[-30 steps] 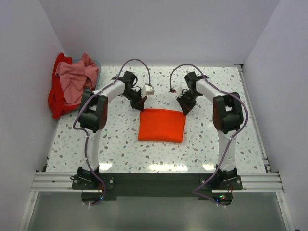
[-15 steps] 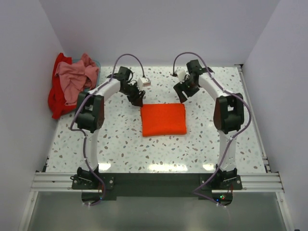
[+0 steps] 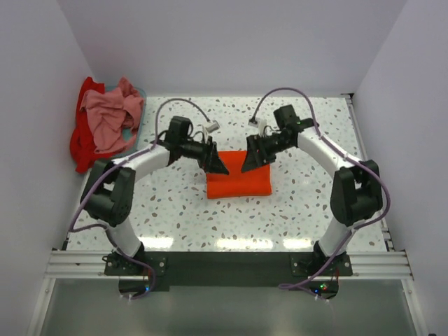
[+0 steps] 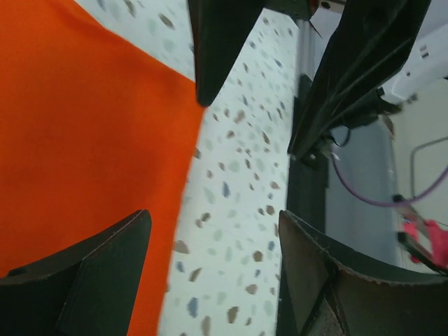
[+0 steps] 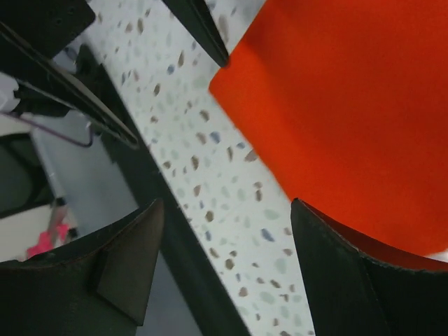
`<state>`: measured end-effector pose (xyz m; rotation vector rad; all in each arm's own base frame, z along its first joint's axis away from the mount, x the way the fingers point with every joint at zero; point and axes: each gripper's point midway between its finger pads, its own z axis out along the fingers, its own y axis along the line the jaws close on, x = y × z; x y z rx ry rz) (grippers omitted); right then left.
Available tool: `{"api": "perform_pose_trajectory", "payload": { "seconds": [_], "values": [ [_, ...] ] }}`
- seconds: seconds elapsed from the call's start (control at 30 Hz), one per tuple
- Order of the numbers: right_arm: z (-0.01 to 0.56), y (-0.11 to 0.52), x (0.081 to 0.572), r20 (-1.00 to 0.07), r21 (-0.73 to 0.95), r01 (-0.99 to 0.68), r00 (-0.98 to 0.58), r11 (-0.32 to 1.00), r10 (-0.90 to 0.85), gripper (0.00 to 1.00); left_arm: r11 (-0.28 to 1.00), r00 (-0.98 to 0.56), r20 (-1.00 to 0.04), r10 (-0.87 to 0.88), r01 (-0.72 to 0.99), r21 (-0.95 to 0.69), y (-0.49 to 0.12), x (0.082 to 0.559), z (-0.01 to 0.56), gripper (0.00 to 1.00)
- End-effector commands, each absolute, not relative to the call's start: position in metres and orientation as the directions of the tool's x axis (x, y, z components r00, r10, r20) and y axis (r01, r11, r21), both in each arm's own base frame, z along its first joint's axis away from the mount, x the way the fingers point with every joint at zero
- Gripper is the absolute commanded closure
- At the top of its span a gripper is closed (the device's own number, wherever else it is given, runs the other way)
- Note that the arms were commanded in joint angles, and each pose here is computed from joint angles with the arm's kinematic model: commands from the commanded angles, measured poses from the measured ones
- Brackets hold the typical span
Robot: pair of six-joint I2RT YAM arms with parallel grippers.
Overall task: Fold and stack the t-shirts
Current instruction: Fold the tshirt, then neatly place the folded tshirt to the corner
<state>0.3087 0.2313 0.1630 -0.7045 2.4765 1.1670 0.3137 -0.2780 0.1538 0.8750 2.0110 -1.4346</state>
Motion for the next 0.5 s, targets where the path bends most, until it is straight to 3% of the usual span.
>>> {"api": "perform_pose_trajectory", "payload": {
  "seconds": [0.0,0.23,0.3,0.4,0.47],
  "values": [
    [0.136,0.253,0.248,-0.266,0.807,-0.410,-0.895,0.425,-0.359,0.25,0.099,-0.770,-0.595,0.231,0.627,-0.773,-0.312,0.269,0.138,0.22],
    [0.042,0.223,0.248,-0.038,0.812,-0.225,-0.942,0.539,-0.335,0.31,0.211,-0.923,-0.304,0.237,0.354,-0.911,-0.303,0.256,0.049,0.25],
    [0.026,0.208,0.253,-0.023,0.798,-0.212,-0.946,0.565,-0.322,0.33,0.255,-0.946,-0.222,0.236,0.281,-0.925,-0.295,0.253,0.025,0.27],
    [0.014,0.188,0.251,0.031,0.799,-0.154,-0.955,0.582,-0.295,0.34,0.303,-0.970,-0.159,0.185,0.210,-0.930,-0.274,0.260,0.009,0.28],
    [0.013,0.175,0.250,0.051,0.795,-0.121,-0.963,0.595,-0.264,0.35,0.317,-0.966,-0.184,0.184,0.235,-0.919,-0.268,0.264,0.007,0.28]
  ]
}}
